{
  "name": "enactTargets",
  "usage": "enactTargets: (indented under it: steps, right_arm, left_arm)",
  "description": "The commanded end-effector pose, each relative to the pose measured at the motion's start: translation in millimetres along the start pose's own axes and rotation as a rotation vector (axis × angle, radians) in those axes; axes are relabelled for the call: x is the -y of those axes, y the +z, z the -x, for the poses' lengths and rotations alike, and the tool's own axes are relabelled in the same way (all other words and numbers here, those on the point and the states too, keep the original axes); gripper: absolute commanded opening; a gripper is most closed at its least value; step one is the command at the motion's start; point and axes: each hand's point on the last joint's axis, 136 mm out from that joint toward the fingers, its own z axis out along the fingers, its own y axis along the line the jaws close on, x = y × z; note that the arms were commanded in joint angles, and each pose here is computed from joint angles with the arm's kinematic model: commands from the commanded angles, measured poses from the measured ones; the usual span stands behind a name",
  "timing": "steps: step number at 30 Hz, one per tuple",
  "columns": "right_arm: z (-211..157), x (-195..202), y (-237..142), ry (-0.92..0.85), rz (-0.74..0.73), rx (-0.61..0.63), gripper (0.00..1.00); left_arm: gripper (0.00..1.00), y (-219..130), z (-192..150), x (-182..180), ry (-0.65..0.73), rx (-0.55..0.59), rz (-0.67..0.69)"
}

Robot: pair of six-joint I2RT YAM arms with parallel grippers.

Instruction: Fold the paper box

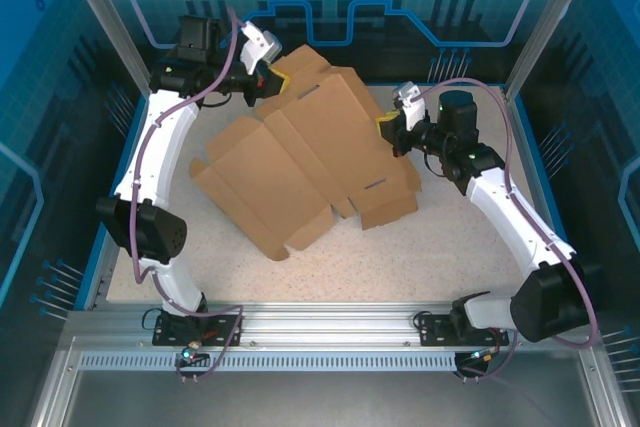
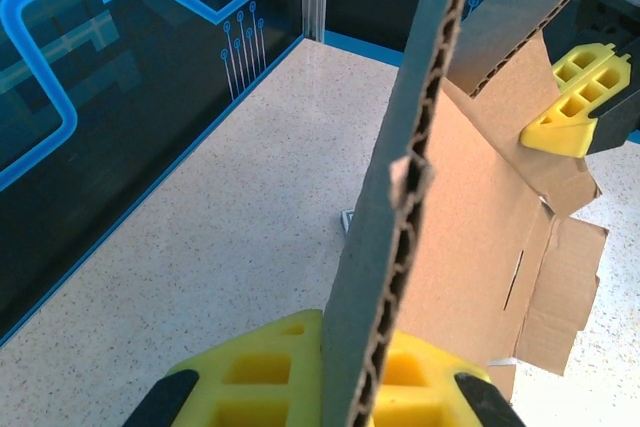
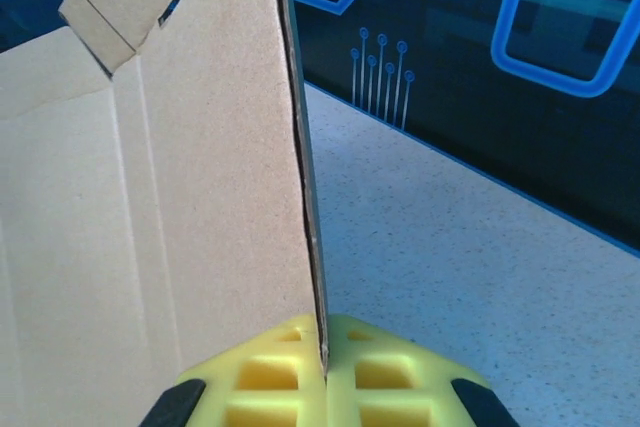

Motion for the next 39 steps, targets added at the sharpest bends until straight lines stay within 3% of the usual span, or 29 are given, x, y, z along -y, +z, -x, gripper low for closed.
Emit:
enactTargets:
  steps: [1, 7, 14, 17, 23, 29, 35, 39]
  right_arm:
    - [-29.2, 5.6, 2.2, 0.124, 0.007, -0.108, 0.01]
    - [-38.6, 8.9, 4.6, 0.15, 0.013, -0.133, 0.01]
    - [-63.4, 16.1, 12.6, 0.262, 0.053, -0.238, 0.01]
    - [-70.0, 25.5, 14.3, 0.318, 0.053, -0.273, 0.01]
    - [-68.3, 38.4, 14.6, 0.372, 0.046, -0.304, 0.01]
    - [-73.9, 49.0, 18.2, 0.371, 0.012, -0.372, 0.02]
    - [-83.1, 56.7, 29.0, 0.399, 0.016, -0.426, 0.02]
    - [-91.2, 61.3, 37.7, 0.425, 0.02, -0.462, 0.03]
  left_arm:
    - [0.1, -17.2, 30.2, 1.4, 0.061, 0.08, 0.021]
    - [0.4, -18.5, 31.7, -5.7, 0.073, 0.083, 0.069]
    - [0.62, -38.1, 46.5, -28.7, 0.092, 0.203, 0.301]
    - [0.67, -46.3, 45.9, -21.5, 0.027, 0.275, 0.316]
    - [0.68, -31.2, 12.1, -5.6, -0.273, 0.331, 0.204]
    - [0.63, 8.5, -63.2, -10.9, -0.516, 0.353, 0.23]
    - [0.6, 95.1, -160.6, 13.9, -0.672, 0.131, 0.172]
    - [0.57, 137.1, -203.8, 31.9, -0.736, 0.015, 0.118]
